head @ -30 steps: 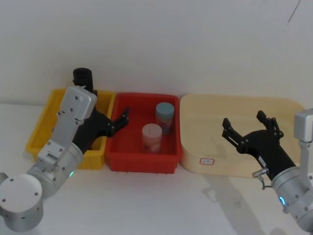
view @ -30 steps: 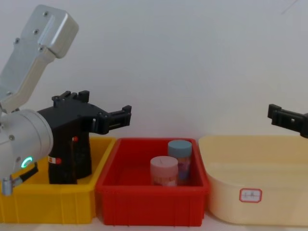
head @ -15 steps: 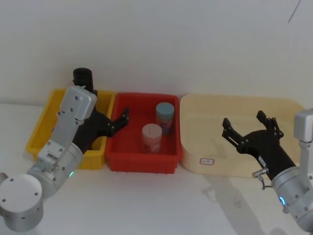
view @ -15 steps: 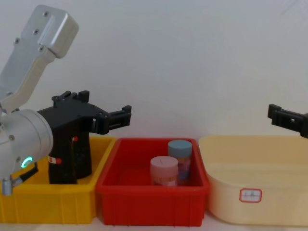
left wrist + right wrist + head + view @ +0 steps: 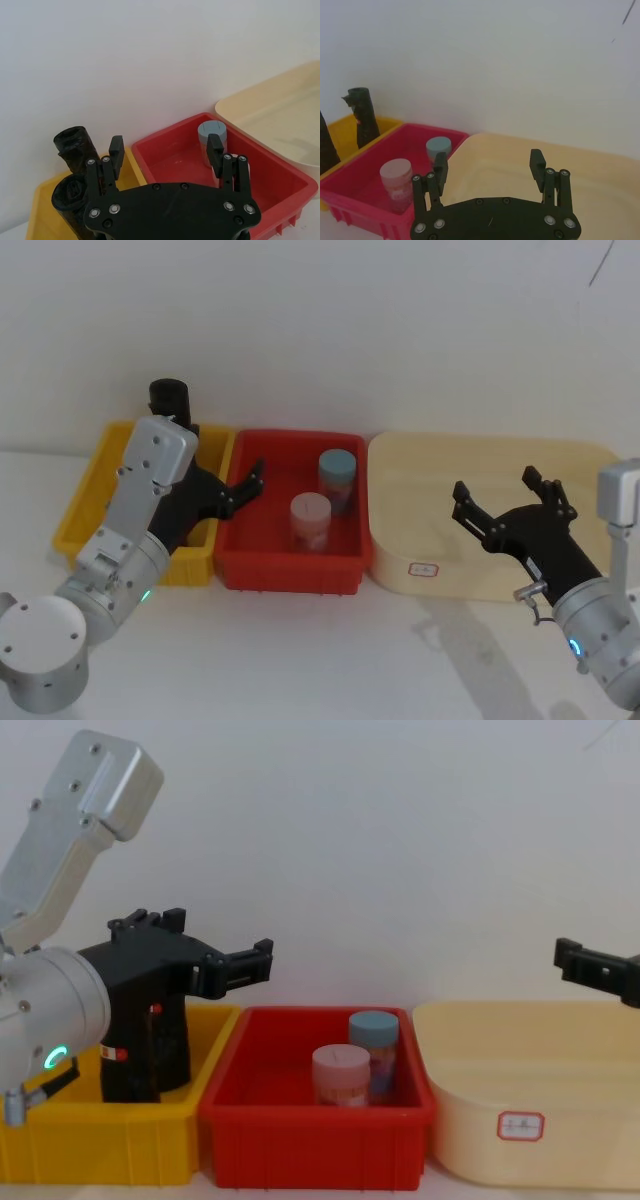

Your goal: Pick up the garbage bag with the one hand and transfer it to the other hand.

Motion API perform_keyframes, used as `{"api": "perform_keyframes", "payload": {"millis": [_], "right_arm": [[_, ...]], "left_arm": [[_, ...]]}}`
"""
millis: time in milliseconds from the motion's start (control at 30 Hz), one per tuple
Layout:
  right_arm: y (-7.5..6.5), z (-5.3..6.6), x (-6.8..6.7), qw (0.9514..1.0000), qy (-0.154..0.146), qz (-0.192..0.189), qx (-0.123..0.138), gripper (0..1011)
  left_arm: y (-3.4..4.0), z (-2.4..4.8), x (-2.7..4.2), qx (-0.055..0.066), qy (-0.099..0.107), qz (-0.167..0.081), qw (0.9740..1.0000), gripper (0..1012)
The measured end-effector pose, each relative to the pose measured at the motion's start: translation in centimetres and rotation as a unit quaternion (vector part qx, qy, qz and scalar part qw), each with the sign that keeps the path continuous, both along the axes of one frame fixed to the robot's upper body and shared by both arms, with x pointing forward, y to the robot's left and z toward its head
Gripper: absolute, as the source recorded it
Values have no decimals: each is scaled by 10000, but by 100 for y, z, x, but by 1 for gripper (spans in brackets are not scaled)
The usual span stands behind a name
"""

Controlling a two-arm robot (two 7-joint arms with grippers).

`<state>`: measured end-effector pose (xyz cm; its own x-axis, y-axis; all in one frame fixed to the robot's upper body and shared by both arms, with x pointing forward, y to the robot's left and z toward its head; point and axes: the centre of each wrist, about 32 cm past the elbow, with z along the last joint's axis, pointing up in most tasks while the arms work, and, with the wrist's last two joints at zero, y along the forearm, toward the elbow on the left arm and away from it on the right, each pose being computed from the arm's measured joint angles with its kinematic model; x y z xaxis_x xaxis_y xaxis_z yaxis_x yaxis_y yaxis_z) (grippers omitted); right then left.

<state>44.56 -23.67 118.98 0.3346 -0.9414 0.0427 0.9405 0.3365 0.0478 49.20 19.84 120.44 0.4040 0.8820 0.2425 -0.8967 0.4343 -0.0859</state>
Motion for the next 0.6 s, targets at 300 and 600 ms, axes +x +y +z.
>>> {"api": "perform_keyframes", "payload": {"millis": [300, 600], "right_arm": [[41, 68, 162, 9991, 371, 169, -86, 1000], [128, 190, 429, 9946, 877, 548, -123, 1000]], "left_arm": [[0, 0, 0, 0, 0, 0, 10000, 1001], [0, 0, 0, 0, 0, 0, 10000, 1002]]}}
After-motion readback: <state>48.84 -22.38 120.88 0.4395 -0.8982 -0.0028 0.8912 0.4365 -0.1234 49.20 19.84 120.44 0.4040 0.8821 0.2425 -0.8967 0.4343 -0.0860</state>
